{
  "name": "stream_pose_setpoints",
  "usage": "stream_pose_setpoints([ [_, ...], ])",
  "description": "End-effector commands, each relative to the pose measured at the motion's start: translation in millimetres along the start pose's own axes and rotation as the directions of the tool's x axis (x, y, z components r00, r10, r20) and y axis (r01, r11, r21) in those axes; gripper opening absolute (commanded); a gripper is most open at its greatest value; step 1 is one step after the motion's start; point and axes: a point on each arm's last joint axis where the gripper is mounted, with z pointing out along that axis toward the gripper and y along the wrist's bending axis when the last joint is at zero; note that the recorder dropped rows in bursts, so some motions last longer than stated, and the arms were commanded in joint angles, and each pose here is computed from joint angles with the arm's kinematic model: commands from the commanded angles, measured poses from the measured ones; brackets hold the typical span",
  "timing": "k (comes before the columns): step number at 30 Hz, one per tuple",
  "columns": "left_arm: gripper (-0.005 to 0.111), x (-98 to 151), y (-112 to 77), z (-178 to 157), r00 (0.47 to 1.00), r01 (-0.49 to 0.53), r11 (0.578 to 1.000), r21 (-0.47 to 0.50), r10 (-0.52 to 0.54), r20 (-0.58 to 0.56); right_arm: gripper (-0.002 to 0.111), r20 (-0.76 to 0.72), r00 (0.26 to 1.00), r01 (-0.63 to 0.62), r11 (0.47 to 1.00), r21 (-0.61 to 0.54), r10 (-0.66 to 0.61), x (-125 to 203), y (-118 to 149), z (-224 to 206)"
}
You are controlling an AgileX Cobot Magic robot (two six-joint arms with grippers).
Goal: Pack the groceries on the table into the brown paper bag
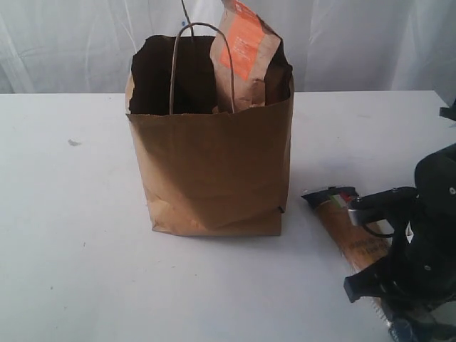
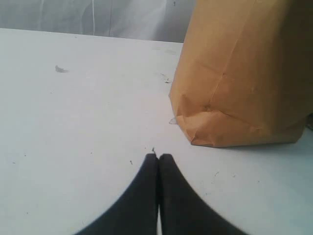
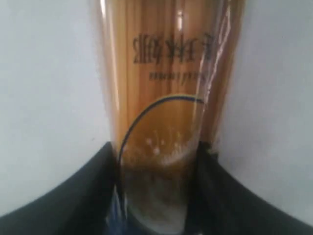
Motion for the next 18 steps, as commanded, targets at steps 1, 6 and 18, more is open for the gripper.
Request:
stream_pose_setpoints([
  [1,0.0,0.5,0.0,0.0,1.0,0.013,1.0,0.002,-0.013,0.005,0.079,0.005,1.0,0.011,1.0,0.0,-0.011,-2.4,-1.5,1.9],
  [6,0.0,0.5,0.0,0.0,1.0,0.013,1.0,0.002,-0.013,0.005,0.081,0.158,0.987,0.022,0.999,-0.029,-0.017,-17.5,0.2,-15.9],
  [18,0.0,0.5,0.0,0.0,1.0,0.013,1.0,0.002,-0.013,0.005,0.081,0.346,0.938,0.043,0.998,-0.044,-0.025,-63.0,2.5,-50.8],
])
